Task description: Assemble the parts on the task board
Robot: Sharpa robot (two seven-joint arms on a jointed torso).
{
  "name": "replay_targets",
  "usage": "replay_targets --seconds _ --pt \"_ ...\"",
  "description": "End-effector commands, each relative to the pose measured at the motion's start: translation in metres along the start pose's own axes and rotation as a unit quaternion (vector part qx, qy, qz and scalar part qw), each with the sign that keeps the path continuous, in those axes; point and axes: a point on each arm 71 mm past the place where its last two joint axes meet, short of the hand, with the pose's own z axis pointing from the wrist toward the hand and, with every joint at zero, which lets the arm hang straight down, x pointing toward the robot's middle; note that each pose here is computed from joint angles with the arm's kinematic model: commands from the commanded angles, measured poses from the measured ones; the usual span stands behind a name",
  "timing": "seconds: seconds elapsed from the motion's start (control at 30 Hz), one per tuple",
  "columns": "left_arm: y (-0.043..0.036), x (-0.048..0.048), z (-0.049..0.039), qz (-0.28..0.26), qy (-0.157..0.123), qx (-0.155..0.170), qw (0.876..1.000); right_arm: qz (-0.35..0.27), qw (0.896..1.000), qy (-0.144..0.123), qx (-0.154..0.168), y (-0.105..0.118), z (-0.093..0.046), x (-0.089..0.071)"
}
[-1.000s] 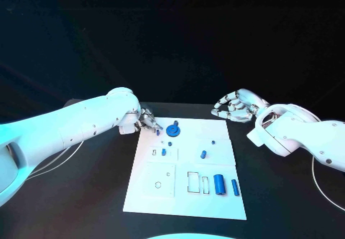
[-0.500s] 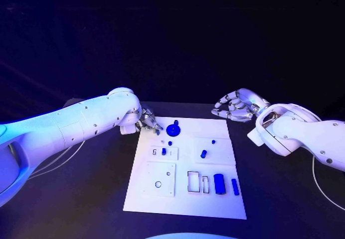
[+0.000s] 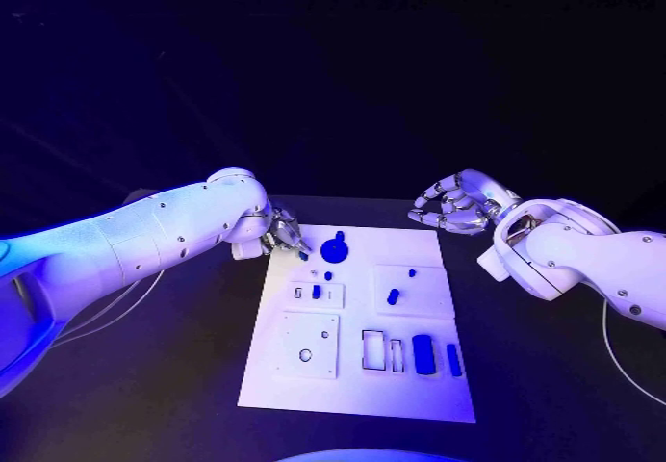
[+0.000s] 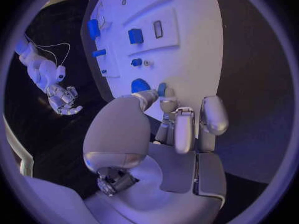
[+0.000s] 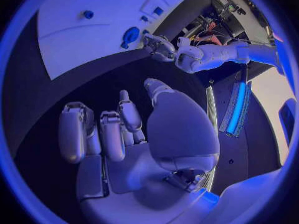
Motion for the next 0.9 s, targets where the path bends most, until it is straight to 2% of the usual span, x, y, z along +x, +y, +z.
replay_targets --seconds 0.03,0.4,0.63,0.9 --pt "-0.0017 0.0029 -0.0007 -0.033 0.018 0.018 0.999 -0.005 1.0 0.006 -0.007 0.001 0.0 0.001" --pt "0.0088 0.0042 -0.008 -0.077 0.026 0.023 0.996 -0.005 1.0 0.006 -0.006 0.0 0.0 0.001" --pt "0.015 0.0087 -0.0202 -0.083 0.021 0.028 0.996 -0.005 1.0 0.005 -0.005 -0.001 0.0 0.0" --pt "0.0203 0.0174 -0.0347 -0.053 0.013 0.032 0.998 -0.006 1.0 0.004 -0.004 -0.002 -0.001 -0.001"
